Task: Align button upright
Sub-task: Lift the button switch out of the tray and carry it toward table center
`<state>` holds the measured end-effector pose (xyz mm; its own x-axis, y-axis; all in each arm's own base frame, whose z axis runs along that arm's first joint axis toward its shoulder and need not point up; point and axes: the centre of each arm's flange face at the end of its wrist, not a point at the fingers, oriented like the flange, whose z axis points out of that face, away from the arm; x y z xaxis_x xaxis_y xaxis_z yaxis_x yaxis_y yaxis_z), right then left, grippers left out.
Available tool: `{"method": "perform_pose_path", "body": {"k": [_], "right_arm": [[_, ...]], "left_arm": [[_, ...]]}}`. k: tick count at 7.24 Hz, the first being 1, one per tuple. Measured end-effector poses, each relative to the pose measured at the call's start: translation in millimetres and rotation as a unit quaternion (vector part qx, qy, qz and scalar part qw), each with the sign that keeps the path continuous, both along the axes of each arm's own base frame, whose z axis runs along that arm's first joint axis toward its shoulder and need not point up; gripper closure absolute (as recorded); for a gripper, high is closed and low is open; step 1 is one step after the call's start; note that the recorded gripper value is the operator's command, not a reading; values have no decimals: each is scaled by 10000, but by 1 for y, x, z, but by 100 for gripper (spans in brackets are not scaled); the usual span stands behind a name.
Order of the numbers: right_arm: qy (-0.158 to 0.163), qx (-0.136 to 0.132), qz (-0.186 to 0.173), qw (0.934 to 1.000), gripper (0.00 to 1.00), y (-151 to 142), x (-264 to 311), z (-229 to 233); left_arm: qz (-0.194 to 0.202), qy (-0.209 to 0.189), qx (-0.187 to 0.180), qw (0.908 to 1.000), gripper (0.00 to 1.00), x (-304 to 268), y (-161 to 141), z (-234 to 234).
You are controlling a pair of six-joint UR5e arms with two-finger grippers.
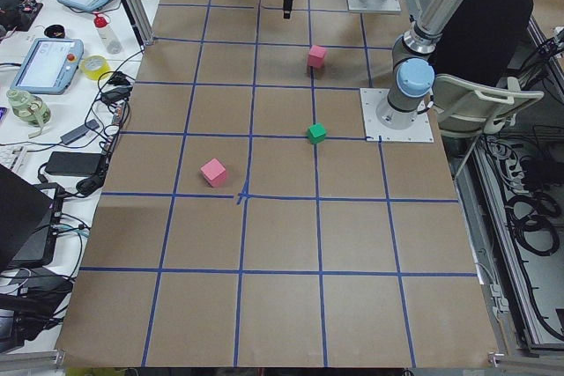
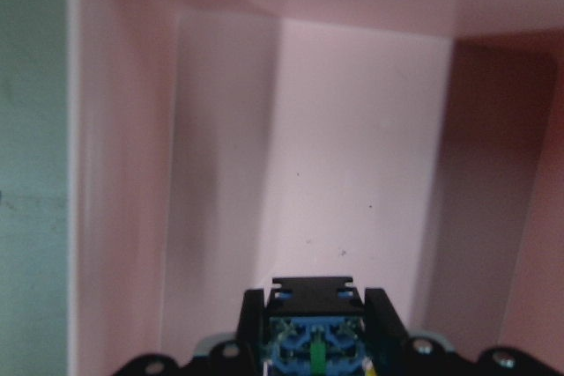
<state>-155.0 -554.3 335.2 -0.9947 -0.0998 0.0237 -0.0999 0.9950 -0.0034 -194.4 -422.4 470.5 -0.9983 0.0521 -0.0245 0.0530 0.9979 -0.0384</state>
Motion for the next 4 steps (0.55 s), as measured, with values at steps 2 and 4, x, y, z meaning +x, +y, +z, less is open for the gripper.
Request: {"method": "perform_pose_path", "body": {"k": [2, 4], "right_arm": [[-50, -11, -3, 10000, 100, -6, 76, 53], [-102, -46, -18, 9999, 100, -4, 187, 67]], "left_arm": [[4, 2, 0, 10000, 0, 0, 0, 0], [3, 7, -2, 10000, 0, 0, 0, 0]]}}
